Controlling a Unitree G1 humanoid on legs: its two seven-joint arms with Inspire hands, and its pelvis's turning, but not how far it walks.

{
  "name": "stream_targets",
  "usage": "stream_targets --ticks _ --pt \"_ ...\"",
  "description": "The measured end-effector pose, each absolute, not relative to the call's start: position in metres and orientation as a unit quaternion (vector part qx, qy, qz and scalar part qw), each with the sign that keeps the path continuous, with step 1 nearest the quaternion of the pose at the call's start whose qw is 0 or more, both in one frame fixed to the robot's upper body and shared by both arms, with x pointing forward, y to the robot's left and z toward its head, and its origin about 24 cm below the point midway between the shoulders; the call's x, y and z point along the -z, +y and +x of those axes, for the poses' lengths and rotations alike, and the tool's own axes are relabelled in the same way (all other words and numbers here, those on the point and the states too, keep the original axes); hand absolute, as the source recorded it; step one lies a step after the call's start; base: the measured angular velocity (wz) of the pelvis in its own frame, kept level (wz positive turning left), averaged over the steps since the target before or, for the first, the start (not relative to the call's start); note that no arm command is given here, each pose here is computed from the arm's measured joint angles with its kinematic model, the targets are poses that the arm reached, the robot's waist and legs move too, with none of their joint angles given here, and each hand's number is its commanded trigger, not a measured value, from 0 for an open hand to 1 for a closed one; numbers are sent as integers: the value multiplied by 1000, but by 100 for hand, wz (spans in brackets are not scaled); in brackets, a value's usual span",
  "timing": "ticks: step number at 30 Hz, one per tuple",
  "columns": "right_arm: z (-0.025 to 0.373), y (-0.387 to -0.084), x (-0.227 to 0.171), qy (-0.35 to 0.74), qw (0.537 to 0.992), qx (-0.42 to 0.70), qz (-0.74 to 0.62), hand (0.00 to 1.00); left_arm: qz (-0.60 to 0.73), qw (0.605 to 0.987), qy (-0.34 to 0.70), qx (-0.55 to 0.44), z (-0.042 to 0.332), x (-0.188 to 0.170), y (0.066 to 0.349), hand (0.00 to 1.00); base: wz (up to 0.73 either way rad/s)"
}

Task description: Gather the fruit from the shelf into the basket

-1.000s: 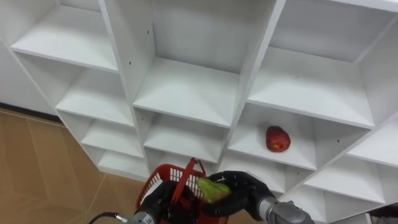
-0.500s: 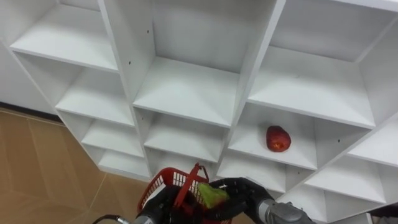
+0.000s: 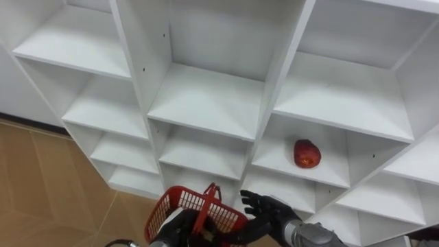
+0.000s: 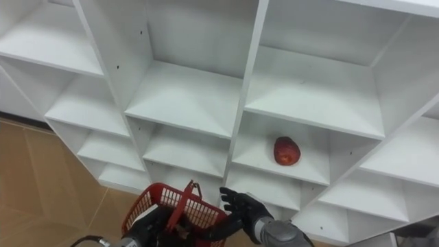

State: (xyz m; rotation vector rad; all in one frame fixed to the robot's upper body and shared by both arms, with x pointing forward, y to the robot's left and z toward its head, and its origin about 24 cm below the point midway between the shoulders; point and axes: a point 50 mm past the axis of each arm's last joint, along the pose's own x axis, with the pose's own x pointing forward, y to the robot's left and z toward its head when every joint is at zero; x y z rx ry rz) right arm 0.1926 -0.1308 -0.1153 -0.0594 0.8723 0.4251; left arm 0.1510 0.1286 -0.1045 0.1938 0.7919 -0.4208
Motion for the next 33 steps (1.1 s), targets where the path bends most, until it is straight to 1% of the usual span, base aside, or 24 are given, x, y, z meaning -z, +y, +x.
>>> stream_targets --ticks 15,20,23,29,33 --pt "197 -130 111 407 890 -205 -33 0 86 895 389 200 147 106 128 100 0" --pt "212 -126 93 357 909 -210 -35 0 86 896 389 196 148 106 129 100 0" --pt "215 -129 89 344 915 -207 -38 0 87 896 391 191 146 107 131 100 0" --pt "216 -129 77 309 926 -208 -60 0 73 897 407 153 134 112 141 100 0" --pt "211 -140 65 276 941 -184 -66 0 50 903 408 127 135 112 148 100 -13"
